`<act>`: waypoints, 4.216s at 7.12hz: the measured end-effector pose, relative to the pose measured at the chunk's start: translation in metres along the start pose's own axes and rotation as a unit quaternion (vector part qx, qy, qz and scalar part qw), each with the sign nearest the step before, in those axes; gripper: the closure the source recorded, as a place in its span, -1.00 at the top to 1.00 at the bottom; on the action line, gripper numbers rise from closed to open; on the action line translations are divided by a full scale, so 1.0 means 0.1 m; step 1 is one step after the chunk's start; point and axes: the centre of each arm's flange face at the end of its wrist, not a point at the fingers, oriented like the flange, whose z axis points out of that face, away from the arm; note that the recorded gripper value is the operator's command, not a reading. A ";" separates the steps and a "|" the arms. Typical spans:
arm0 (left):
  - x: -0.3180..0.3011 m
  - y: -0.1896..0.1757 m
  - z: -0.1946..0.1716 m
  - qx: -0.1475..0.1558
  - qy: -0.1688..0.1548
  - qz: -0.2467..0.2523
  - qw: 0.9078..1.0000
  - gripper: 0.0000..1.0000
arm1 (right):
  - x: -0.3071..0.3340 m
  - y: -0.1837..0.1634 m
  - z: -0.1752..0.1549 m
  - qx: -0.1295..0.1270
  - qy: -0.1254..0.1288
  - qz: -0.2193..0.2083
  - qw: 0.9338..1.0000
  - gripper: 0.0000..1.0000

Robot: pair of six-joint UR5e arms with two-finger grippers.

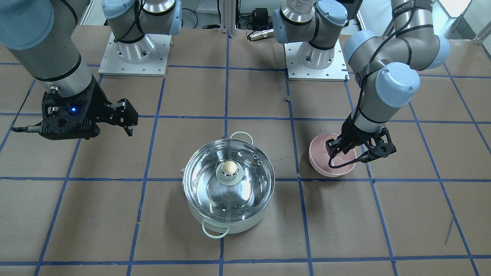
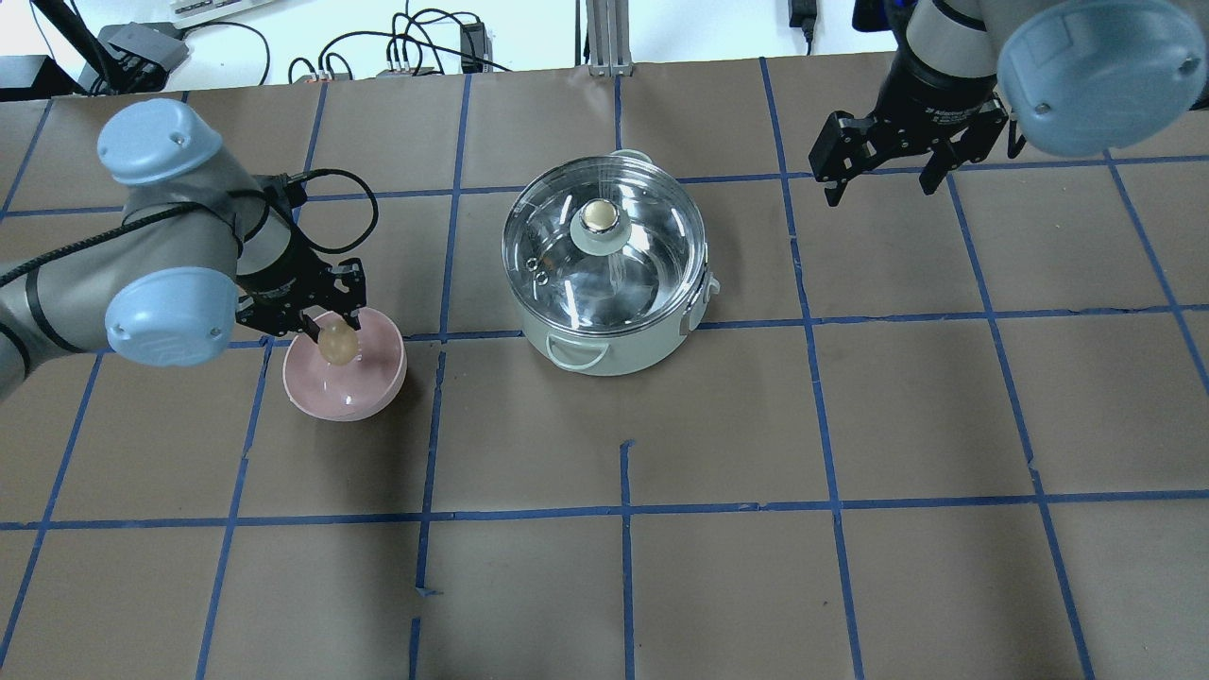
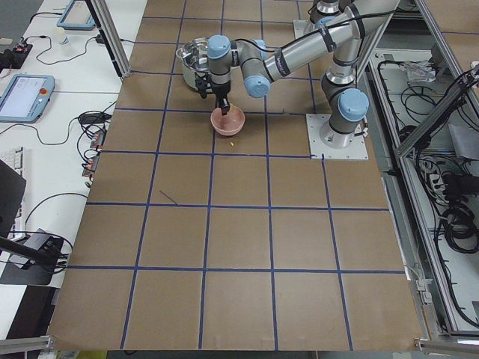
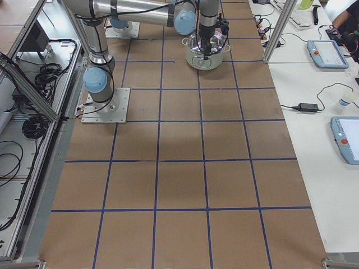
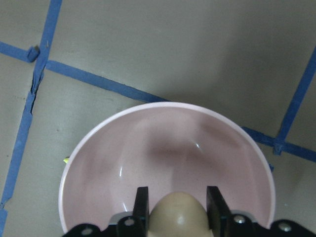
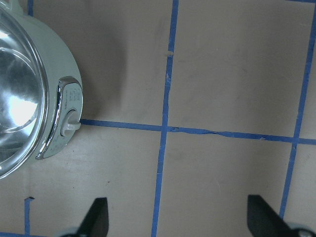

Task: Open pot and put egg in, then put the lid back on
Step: 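Lift the egg out of the bowl with the left gripper, then reach the right gripper to the glass lid knob and grasp it, then lift the glass lid with the right gripper while the left carries the egg over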

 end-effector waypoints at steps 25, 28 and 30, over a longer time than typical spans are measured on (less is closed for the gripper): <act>0.59 -0.02 -0.54 0.008 0.042 -0.032 0.999 -0.87 | -2.57 -0.55 0.92 0.063 -0.037 0.031 0.997 -0.10; 0.59 -0.03 -0.56 0.009 0.042 -0.031 0.999 -0.87 | -2.59 -0.52 0.94 0.058 -0.036 0.021 0.997 -0.86; 0.59 -0.03 -0.57 0.010 0.042 -0.031 0.999 -0.87 | -2.45 -0.54 0.79 0.058 -0.032 0.027 0.997 -0.87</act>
